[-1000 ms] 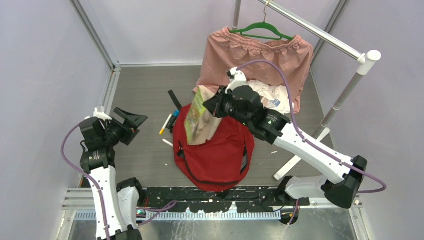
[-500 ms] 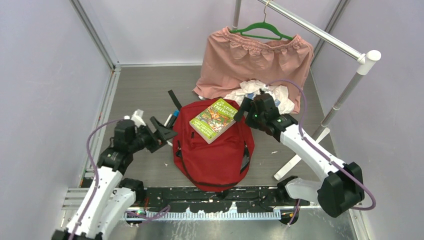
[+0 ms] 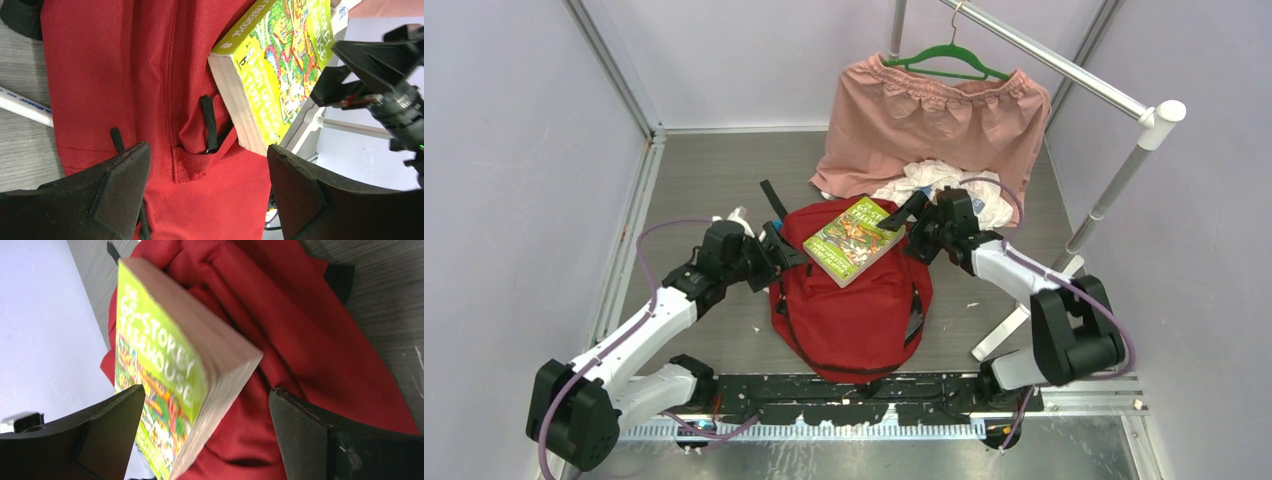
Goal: Pack the student bag
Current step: Place the book in the student bag, then pick up the book from the student bag.
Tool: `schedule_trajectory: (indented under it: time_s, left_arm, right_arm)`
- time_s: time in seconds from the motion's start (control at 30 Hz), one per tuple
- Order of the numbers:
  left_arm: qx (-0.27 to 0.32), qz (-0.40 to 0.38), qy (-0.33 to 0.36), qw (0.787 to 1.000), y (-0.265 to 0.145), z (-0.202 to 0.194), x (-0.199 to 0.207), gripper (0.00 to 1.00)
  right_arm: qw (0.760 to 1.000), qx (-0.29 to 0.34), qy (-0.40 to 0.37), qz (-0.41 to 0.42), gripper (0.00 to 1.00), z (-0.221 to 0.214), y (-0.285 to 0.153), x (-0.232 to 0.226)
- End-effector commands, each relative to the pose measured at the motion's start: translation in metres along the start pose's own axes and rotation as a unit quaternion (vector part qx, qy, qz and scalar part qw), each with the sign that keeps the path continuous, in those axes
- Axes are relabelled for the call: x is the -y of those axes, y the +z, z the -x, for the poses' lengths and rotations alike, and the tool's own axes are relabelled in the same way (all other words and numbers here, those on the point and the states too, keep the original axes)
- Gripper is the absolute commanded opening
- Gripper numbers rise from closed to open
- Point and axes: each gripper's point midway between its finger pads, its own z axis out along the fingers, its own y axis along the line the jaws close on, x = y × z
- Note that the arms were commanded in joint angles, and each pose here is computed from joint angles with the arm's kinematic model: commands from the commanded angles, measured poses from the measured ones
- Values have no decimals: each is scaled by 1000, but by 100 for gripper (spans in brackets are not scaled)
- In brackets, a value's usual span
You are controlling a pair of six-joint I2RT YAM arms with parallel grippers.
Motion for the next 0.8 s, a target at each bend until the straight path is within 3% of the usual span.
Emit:
schedule_trajectory:
  time_s: [0.0,0.1,0.3,0.37,0.6,0.77]
  left_arm:
    - [52,-52,10,997,-5,28,36,86]
    - [55,-44,9,997,-4,28,32,87]
    - [47,-34,6,998,3,24,25,87]
    - [45,-33,3,998,4,24,24,87]
    - [42,-32,-11,999,3,19,20,89]
    - [49,-42,-10,998,-2,22,26,90]
  right_arm:
    - [995,-4,39,92,100,13,17,-34]
    - [993,0,44,113,96,15,26,-36]
    - [993,0,42,112,62,16,30,-35]
    - [994,9,37,104,55,18,30,-32]
    - [996,46,-3,76,41,32,16,-32]
    - [996,65,-38,56,39,40,2,-34]
